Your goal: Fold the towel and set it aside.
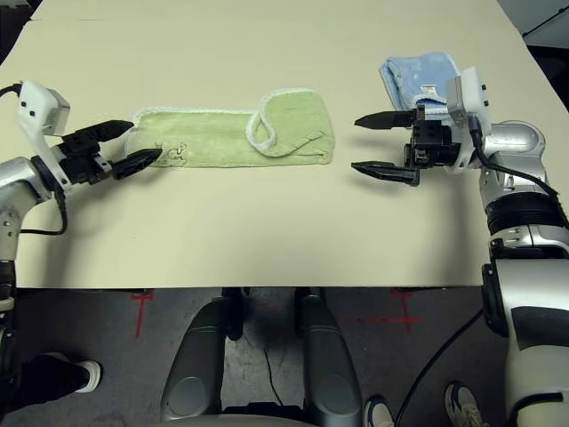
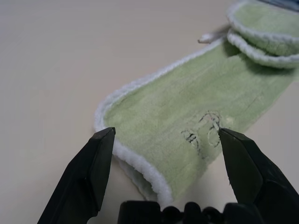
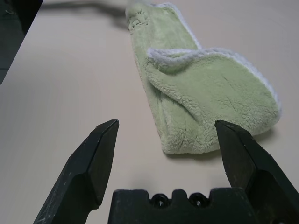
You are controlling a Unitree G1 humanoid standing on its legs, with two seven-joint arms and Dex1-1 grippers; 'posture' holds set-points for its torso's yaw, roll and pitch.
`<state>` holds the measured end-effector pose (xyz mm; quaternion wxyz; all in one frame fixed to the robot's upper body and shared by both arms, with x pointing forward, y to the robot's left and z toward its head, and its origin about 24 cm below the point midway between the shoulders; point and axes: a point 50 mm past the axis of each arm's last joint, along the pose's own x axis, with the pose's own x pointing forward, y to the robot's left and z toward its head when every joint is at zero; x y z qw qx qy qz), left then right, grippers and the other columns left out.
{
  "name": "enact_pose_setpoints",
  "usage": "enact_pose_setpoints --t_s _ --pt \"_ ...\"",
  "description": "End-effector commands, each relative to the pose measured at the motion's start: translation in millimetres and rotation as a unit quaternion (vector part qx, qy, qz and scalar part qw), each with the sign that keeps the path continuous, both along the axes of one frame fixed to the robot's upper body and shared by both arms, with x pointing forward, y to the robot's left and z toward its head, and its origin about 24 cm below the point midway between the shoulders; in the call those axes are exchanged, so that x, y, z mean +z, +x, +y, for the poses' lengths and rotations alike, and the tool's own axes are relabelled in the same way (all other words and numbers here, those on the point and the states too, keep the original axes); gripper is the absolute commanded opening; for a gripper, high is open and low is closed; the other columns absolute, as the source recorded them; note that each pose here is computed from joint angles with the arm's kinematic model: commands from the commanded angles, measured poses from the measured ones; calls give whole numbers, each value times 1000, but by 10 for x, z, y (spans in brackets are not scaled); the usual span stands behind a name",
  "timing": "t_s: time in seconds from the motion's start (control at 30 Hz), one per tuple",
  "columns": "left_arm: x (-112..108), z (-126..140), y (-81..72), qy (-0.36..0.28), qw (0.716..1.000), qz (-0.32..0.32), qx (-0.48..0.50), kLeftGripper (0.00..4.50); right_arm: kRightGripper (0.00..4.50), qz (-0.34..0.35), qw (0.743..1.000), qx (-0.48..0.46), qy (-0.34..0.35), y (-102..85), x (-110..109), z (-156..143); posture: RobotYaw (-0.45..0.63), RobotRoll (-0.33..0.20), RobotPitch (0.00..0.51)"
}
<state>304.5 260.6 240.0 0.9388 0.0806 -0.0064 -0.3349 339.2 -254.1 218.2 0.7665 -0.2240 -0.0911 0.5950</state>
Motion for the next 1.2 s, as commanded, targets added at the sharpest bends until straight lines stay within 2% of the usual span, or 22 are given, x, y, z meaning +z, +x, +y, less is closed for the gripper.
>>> enact_pose_setpoints --t_s 0.03,0.2,0.3,0.4,0.53,0.73,1.03,1.2 --pt "74 54 -117 -43 998 51 3 4500 4456 8 1000 4 -6 -25 -42 -17 68 0 296" --pt "27 175 -283 -76 989 126 6 4500 4456 9 1000 4 -10 -26 -57 -19 71 0 295" --pt "38 133 -272 -108 986 126 10 4500 4456 13 1000 1 -11 -24 -76 -29 79 0 295" --pt "-26 65 -255 -149 973 177 20 4500 4456 14 1000 1 -11 -14 -71 -18 78 0 297" --pt "-161 89 -254 -169 953 244 56 4500 4456 13 1000 2 -10 -6 -52 -8 78 0 299" --pt "-211 61 -282 -201 928 307 62 4500 4456 15 1000 0 -12 -19 -59 -27 70 0 298" --pt "-287 -22 -239 -243 912 326 53 4500 4456 13 1000 4 -9 -18 -39 -5 64 0 300" --pt "-315 -72 -132 -273 902 325 74 4500 4456 13 1000 4 -16 -12 -36 1 62 0 299"
